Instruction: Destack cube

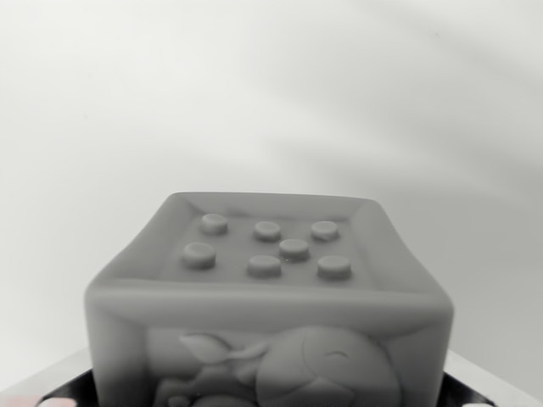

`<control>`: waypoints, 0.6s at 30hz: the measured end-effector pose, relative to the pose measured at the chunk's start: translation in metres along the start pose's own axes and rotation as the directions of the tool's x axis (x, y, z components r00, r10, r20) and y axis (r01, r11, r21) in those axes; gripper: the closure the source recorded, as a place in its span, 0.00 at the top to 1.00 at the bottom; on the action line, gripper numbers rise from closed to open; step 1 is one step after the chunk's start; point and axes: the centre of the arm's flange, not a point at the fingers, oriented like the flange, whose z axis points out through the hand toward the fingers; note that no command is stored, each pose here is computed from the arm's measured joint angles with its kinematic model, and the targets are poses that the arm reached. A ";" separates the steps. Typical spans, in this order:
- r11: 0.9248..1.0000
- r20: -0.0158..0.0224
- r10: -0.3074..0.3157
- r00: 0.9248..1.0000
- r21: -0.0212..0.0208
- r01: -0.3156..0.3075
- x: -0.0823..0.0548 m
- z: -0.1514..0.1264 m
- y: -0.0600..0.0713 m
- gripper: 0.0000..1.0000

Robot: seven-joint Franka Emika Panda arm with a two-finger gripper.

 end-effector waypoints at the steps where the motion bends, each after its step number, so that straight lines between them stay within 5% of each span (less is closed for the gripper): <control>1: 1.000 0.000 -0.001 1.000 0.000 0.001 -0.001 0.000 0.002 0.00; 18: 1.000 0.000 -0.015 1.000 0.000 0.015 -0.010 0.001 0.033 0.00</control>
